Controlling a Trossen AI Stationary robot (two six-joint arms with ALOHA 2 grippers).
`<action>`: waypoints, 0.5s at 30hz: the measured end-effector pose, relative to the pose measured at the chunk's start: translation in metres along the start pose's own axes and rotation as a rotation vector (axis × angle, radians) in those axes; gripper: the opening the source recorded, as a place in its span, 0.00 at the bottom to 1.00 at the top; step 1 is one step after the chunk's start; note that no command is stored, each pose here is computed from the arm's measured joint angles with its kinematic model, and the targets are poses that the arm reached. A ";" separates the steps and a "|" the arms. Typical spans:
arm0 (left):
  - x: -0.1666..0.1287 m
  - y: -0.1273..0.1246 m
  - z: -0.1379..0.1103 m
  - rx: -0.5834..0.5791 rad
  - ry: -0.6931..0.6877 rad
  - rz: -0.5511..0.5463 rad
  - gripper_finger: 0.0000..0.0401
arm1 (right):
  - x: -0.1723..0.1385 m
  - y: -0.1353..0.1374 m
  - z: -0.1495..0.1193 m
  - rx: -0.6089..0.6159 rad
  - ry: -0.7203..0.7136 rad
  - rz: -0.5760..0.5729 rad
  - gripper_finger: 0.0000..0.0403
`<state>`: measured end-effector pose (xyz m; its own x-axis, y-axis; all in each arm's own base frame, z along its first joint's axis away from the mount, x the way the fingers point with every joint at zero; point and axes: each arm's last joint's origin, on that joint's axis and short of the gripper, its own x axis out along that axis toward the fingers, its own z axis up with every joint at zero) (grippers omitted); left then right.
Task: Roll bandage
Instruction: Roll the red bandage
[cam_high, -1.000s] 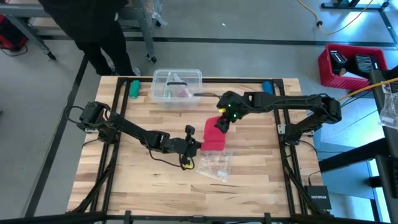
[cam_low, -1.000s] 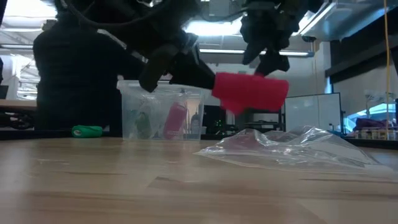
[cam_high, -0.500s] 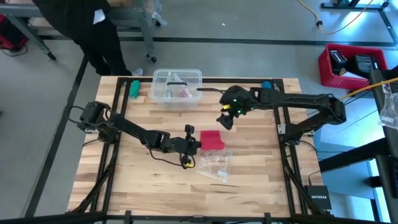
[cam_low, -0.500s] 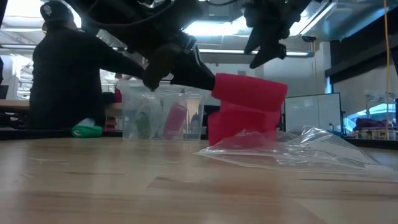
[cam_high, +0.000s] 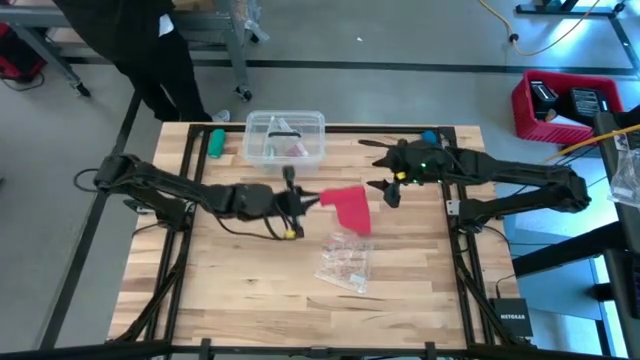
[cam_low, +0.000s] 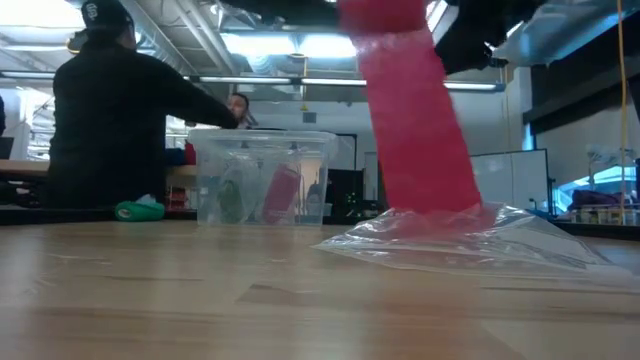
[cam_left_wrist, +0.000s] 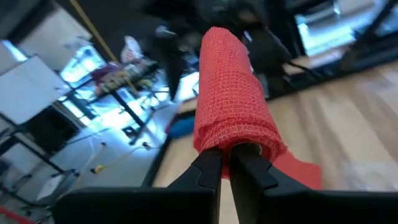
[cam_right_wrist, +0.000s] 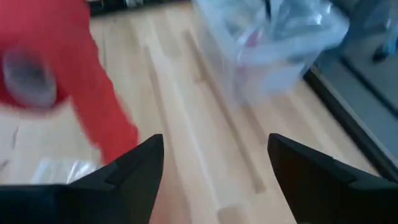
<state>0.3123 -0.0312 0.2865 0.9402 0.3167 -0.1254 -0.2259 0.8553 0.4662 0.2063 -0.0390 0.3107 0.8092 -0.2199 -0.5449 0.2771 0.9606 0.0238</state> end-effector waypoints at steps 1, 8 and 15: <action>-0.001 0.006 0.002 -0.008 -0.007 0.016 0.03 | 0.000 0.000 -0.006 -0.003 -0.031 0.006 0.72; 0.003 0.031 -0.004 -0.039 0.008 0.066 0.03 | 0.018 -0.001 -0.040 -0.015 -0.282 0.030 0.72; 0.009 0.043 -0.011 -0.107 0.001 0.037 0.03 | 0.040 -0.003 -0.055 0.016 -0.256 -0.053 0.72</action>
<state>0.3082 0.0128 0.2952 0.9305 0.3492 -0.1108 -0.2864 0.8819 0.3744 0.2091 -0.0417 0.2431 0.8976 -0.3075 -0.3158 0.3290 0.9442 0.0156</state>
